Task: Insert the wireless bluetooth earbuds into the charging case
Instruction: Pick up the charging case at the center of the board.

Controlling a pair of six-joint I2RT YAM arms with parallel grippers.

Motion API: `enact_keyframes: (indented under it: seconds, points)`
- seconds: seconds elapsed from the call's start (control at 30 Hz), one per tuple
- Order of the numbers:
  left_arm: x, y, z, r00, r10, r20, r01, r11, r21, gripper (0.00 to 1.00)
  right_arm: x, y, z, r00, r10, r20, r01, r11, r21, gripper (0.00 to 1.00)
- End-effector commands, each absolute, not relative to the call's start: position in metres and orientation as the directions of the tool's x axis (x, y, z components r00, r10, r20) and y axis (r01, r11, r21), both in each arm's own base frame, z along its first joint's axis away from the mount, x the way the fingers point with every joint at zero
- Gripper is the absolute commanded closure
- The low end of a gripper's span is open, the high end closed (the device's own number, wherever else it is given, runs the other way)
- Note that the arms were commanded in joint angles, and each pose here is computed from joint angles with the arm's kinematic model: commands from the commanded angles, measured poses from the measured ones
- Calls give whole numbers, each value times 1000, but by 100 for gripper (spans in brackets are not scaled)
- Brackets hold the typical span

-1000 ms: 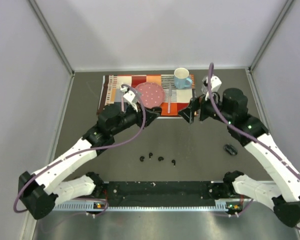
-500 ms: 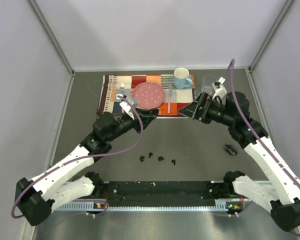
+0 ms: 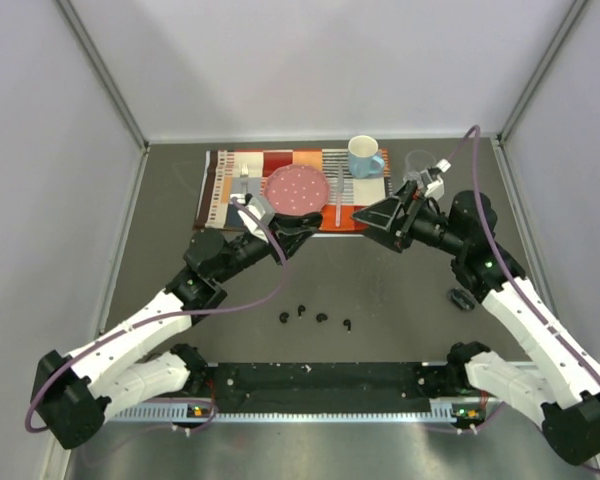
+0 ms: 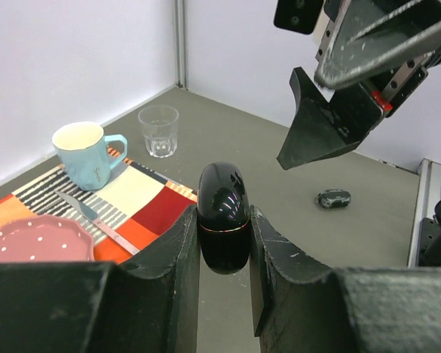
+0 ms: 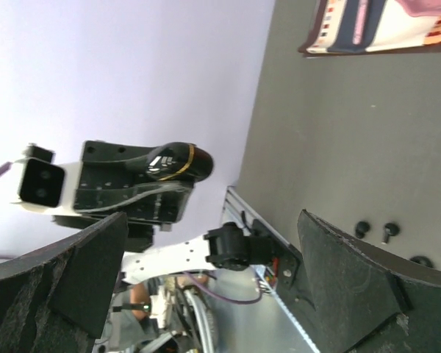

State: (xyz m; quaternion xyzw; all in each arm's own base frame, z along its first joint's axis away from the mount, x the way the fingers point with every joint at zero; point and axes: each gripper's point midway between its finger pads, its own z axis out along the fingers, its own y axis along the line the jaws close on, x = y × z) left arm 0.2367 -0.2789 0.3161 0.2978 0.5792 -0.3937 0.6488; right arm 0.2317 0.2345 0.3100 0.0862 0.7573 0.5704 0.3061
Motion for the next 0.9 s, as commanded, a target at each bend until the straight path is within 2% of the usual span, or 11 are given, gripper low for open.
enact_keyframes:
  seconds: [0.0, 0.37, 0.87]
  points:
    - [230, -282, 338, 92, -229, -969, 878, 478, -29, 100, 222, 240, 356, -799, 505, -326, -273, 178, 945, 2]
    - [223, -299, 341, 48, -266, -963, 916, 395, -63, 100, 219, 272, 350, -853, 458, -250, -213, 133, 968, 3]
    - [217, -303, 342, 39, -285, -958, 926, 369, -72, 100, 221, 270, 337, -849, 491, -195, -154, 124, 980, 2]
